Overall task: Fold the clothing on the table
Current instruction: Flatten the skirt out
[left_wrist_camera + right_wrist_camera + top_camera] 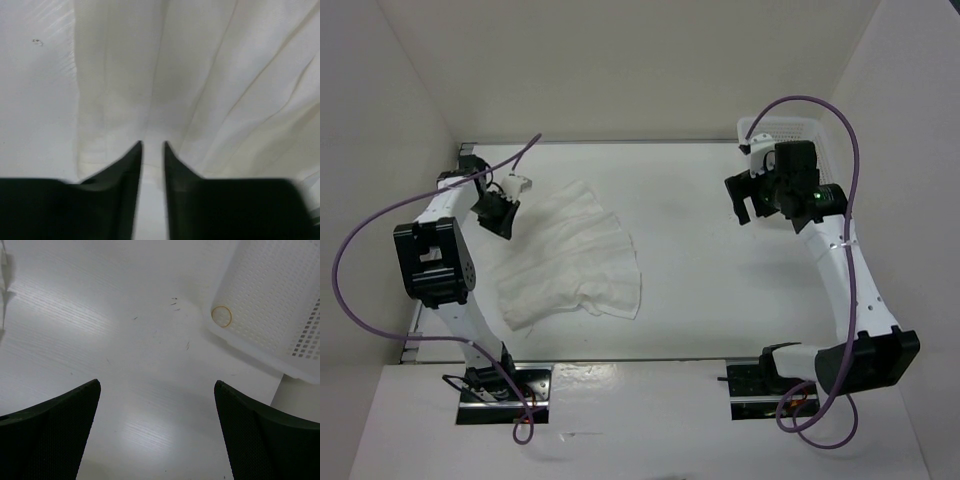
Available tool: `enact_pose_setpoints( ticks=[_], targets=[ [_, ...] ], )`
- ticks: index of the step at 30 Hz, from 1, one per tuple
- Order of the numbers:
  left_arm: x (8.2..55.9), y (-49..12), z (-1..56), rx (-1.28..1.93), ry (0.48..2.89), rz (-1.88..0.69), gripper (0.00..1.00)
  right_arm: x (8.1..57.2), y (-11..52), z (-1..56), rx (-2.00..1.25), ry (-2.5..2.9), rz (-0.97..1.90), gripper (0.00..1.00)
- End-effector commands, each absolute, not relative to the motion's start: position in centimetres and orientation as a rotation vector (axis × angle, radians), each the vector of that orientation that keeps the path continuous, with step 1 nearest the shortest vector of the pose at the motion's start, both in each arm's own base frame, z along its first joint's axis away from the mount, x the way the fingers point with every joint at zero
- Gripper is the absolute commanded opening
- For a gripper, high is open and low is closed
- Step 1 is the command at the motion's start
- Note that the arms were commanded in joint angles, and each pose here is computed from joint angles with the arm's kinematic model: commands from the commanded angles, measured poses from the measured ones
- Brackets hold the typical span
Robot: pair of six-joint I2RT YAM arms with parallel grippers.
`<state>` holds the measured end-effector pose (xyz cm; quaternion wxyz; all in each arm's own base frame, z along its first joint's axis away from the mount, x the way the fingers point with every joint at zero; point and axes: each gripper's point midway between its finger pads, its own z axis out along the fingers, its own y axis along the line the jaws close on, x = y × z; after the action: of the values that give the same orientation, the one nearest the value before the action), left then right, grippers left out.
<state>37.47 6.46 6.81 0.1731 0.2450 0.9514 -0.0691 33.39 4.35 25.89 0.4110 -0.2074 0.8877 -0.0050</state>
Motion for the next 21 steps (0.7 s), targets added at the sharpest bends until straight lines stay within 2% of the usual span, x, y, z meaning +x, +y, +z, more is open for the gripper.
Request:
enact_pose_setpoints(
  ticks=[1,3,4,8,12,21],
  targets=[
    [37.1,6.0,7.8,0.69,2.688,-0.158,0.42,32.6,4.5,27.2,-0.509,2.193,0.015,0.98],
    [36.3,7.5,7.2,0.697,2.723,-0.034,0.59,32.4,4.5,27.6,-0.508,2.183,0.014,0.98],
    [36.5,8.1,7.2,0.704,2.712,0.017,0.71,32.4,4.7,27.6,-0.512,2.181,0.024,0.98],
    [35.9,10.4,6.3,0.691,2.757,0.173,0.88,32.2,4.5,27.5,-0.517,2.177,0.042,0.98],
    [35.8,12.1,6.0,0.662,2.752,0.265,0.97,31.9,4.5,27.3,-0.517,2.179,0.042,0.98],
    [35.7,13.9,4.3,0.695,2.77,0.313,0.98,31.6,4.3,27.5,-0.512,2.178,0.047,0.98]
  ],
)
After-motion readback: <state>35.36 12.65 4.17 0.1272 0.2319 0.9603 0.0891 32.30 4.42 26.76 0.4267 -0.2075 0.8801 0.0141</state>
